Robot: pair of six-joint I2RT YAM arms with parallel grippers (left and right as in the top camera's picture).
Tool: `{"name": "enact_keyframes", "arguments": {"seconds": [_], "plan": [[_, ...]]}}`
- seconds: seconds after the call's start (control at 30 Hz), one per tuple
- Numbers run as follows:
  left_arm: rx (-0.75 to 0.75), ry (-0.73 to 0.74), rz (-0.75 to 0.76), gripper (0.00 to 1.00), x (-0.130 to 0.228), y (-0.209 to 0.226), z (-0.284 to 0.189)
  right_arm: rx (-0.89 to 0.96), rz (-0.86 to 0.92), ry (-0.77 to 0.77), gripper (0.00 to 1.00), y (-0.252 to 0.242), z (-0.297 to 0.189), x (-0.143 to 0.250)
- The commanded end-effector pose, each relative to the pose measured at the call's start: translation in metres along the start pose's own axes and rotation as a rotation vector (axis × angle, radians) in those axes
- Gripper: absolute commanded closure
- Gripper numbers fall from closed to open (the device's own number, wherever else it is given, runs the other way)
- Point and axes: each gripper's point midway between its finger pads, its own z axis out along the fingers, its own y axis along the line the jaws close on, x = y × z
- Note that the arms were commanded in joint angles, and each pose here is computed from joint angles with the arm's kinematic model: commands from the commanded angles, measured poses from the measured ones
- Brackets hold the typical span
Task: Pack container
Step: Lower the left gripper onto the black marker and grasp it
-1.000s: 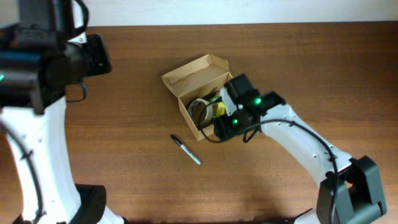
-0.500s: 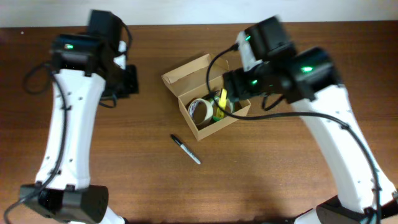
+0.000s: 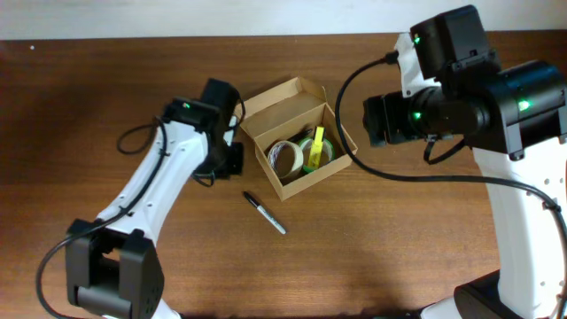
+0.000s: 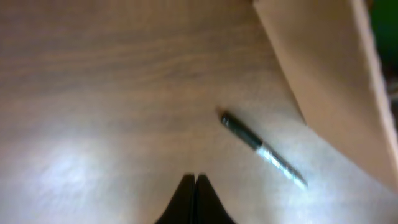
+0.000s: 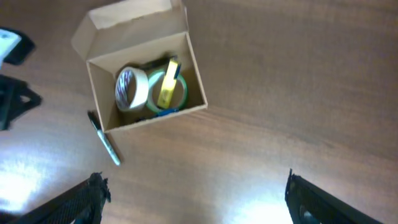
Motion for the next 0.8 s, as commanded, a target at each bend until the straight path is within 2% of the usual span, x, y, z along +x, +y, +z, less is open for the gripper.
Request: {"name": "enact_keyframes", "arguments": {"seconds": [0.0,0.2,0.33,0.6,0.77], "plan": [[0.031,-0.029,0.021,0.98,-0.003,-0.006,0.01,-0.002,-0.003,-0.01,0.08,-0.001,-0.005,0.0],[0.059,-0.169,0.025,0.98,-0.034,-0.013,0.018,-0.012,-0.003,-0.014,0.07,0.0,-0.006,0.0],[0.054,-0.231,0.024,0.98,-0.055,-0.014,0.027,-0.012,-0.004,-0.014,0.03,0.0,-0.006,0.0],[0.041,-0.15,0.024,0.98,-0.058,-0.015,0.084,-0.012,-0.004,-0.013,0.01,0.001,-0.006,0.0],[0.08,-0.146,0.026,0.98,-0.062,-0.023,0.099,-0.013,-0.004,-0.013,0.0,0.001,-0.006,0.0]]}}
